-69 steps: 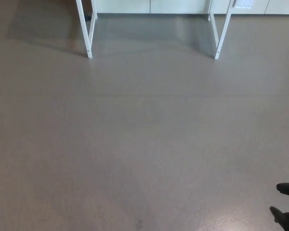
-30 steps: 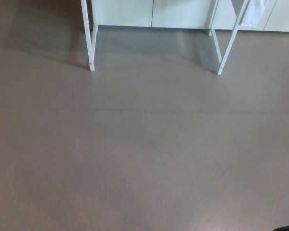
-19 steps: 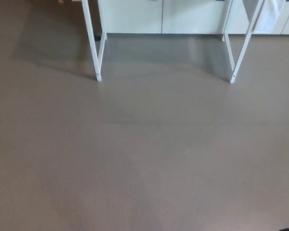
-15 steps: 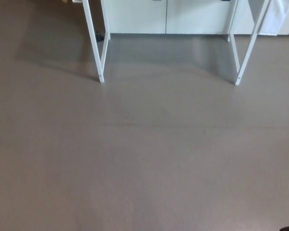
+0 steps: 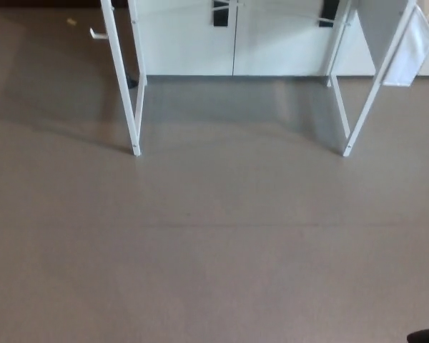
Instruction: The robot walk towards a table in front and uses its left hand to pick up the pot from the base and places it on the table
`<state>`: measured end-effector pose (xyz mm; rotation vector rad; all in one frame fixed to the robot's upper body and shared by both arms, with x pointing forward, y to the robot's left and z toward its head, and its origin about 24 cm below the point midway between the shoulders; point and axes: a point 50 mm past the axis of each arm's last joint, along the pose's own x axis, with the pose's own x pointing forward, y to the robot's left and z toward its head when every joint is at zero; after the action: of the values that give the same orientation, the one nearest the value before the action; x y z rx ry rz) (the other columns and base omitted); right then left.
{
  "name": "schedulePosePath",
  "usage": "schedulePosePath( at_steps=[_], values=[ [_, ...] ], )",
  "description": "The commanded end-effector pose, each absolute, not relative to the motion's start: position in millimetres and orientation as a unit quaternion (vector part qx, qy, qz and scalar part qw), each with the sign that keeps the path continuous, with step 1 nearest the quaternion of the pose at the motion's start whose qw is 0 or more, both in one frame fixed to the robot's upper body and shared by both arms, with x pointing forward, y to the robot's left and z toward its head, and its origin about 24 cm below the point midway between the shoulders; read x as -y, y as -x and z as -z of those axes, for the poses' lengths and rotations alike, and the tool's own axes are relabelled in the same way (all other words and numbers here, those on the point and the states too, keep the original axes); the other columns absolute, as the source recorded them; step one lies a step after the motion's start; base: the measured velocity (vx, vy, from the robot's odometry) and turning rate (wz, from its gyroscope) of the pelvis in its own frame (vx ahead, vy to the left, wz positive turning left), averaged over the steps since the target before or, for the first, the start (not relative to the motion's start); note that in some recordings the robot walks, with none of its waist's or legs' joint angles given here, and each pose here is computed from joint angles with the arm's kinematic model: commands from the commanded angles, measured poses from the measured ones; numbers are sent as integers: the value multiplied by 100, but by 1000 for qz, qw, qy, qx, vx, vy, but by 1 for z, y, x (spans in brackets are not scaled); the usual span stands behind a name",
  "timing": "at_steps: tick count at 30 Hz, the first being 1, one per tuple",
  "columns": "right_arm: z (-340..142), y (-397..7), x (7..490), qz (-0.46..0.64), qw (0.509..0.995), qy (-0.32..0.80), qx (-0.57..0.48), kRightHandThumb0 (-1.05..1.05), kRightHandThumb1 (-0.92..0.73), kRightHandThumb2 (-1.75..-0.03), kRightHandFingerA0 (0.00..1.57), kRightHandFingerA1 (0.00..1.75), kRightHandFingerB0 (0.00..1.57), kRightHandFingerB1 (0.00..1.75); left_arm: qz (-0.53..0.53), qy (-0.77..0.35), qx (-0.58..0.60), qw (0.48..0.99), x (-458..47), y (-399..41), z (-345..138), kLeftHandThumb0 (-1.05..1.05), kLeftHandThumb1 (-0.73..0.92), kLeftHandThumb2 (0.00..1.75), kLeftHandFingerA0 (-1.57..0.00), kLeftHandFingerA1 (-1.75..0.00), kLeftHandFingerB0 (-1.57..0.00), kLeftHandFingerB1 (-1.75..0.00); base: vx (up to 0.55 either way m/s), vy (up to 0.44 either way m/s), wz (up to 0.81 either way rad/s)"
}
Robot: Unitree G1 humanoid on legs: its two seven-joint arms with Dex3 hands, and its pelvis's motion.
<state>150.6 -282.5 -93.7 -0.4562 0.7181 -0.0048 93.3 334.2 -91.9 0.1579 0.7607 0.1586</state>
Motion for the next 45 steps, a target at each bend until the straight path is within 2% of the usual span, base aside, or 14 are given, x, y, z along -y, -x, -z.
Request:
schedulePosePath(
  at_steps=[1, 2, 4, 5, 8, 10, 20, 21, 27, 32, 34, 39, 40, 45],
  values=[
    [94, -150, 287, 6, 910, 226, -349, -91, -22, -83, 51, 97, 45, 88, -77, -81, -373, 921, -337, -90, 92, 44, 42, 53, -30, -57, -39, -45, 285, 46, 9],
    [93, -150, 286, 6, 910, 226, -347, -83, -20, -98, 48, 89, 33, 77, -76, -78, -371, 922, -337, -90, 92, 44, 42, 53, -30, -58, -37, -45, 290, 42, 10],
    [93, -150, 287, 6, 910, 226, -348, -90, -24, -82, 51, 99, 46, 90, -78, -77, -370, 923, -337, -90, 91, 45, 43, 53, -30, -58, -38, -45, 323, -4, 12],
    [93, -151, 287, 9, 910, 223, -350, -82, -19, -98, 46, 87, 30, 75, -78, -77, -370, 923, -337, -90, 91, 44, 42, 53, -30, -58, -38, -46, 267, -45, 14],
    [91, -152, 288, 15, 910, 217, -353, -81, -16, -94, 54, 90, 39, 80, -76, -76, -368, 924, -338, -90, 91, 44, 43, 53, -30, -58, -38, -46, 456, -71, -7],
    [89, -150, 288, 28, 915, 191, -356, -66, -17, -100, 43, 84, 26, 73, -77, -80, -371, 922, -339, -88, 90, 44, 44, 53, -30, -58, -39, -46, 532, -39, 70],
    [88, -149, 289, 32, 918, 170, -357, -71, -18, -91, 45, 99, 38, 88, -89, -69, -366, 924, -338, -89, 91, 46, 46, 54, -31, -59, -39, -46, 351, 13, -8],
    [88, -149, 289, 32, 918, 166, -358, -60, -19, -98, 45, 83, 32, 73, -88, -70, -366, 924, -338, -90, 91, 44, 45, 54, -31, -58, -38, -46, 389, 170, -22],
    [85, -150, 286, 24, 913, 177, -366, -65, -22, -99, 43, 80, 26, 70, -81, -77, -371, 922, -339, -90, 91, 46, 45, 54, -32, -58, -39, -45, 382, 195, 2],
    [88, -150, 287, 21, 911, 183, -369, -75, -16, -92, 51, 86, 38, 76, -84, -77, -371, 922, -340, -89, 91, 44, 29, 77, -28, -60, -34, -57, 293, 39, 9],
    [87, -151, 286, 14, 909, 192, -369, -76, -17, -93, 52, 86, 40, 77, -88, -69, -370, 922, -340, -87, 92, 46, 45, 54, -34, -59, -39, -46, 281, -66, 11],
    [86, -151, 285, 14, 907, 201, -369, -74, -17, -93, 52, 86, 40, 77, -87, -69, -374, 921, -340, -87, 92, 45, 45, 54, -34, -58, -39, -45, 363, -193, 16],
    [89, -151, 286, 14, 905, 206, -371, -79, -19, -93, 52, 87, 41, 78, -86, -79, -373, 920, -340, -87, 92, 44, 28, 75, -31, -61, -36, -57, 423, -221, 43],
    [90, -148, 285, 17, 909, 195, -368, -77, -18, -95, 52, 88, 36, 76, -90, -73, -376, 919, -341, -84, 93, 45, 28, 76, -32, -61, -37, -57, 263, -143, -3]
  ],
)
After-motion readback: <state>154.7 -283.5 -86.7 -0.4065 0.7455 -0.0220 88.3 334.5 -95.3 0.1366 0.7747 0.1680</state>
